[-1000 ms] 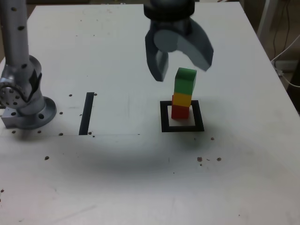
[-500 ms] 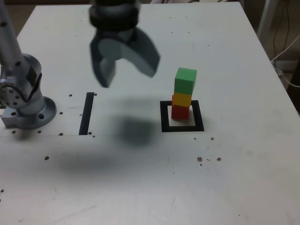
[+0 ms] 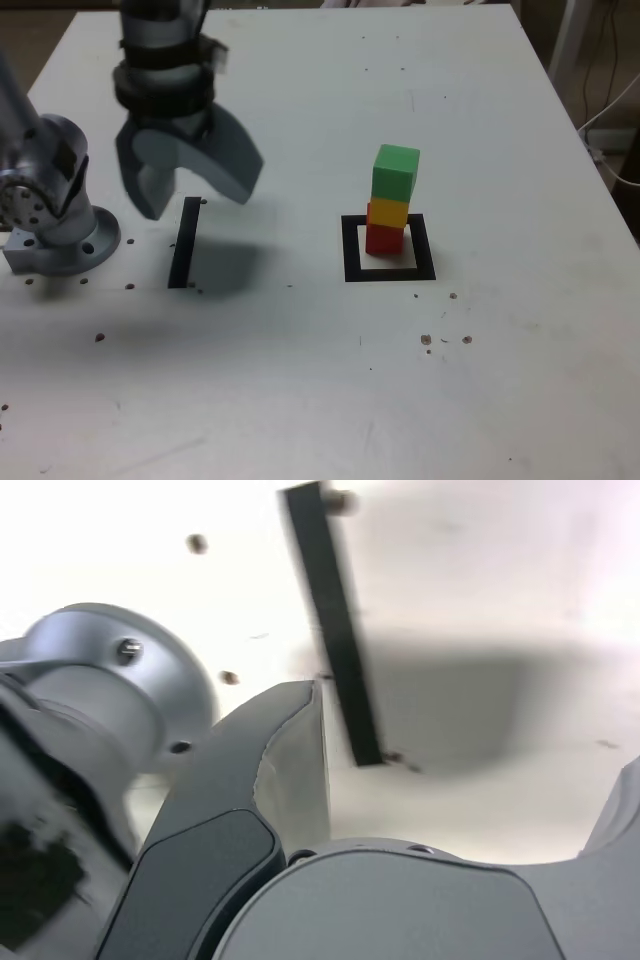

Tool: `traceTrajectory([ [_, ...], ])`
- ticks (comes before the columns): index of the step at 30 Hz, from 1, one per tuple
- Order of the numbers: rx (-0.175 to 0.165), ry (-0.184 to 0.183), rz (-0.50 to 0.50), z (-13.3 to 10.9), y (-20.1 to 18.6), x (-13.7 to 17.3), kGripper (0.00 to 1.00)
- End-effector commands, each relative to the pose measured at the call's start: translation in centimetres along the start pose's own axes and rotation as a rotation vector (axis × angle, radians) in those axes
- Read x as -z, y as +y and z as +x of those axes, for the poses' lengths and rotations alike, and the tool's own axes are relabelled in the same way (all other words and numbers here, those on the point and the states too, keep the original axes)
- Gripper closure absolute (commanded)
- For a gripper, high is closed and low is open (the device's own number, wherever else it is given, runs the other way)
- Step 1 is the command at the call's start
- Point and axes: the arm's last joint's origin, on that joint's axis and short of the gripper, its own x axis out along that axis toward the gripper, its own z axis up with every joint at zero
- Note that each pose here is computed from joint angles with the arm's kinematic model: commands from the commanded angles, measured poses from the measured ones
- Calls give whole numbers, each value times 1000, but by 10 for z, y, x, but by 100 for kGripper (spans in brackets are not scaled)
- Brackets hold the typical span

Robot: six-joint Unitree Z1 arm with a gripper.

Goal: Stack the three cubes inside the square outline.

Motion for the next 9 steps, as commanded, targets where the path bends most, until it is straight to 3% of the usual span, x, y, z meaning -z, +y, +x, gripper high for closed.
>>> traceTrajectory([
  [1, 5, 0, -4, 3, 0, 6, 0],
  [9, 18, -2, -3, 10, -1, 10, 0],
])
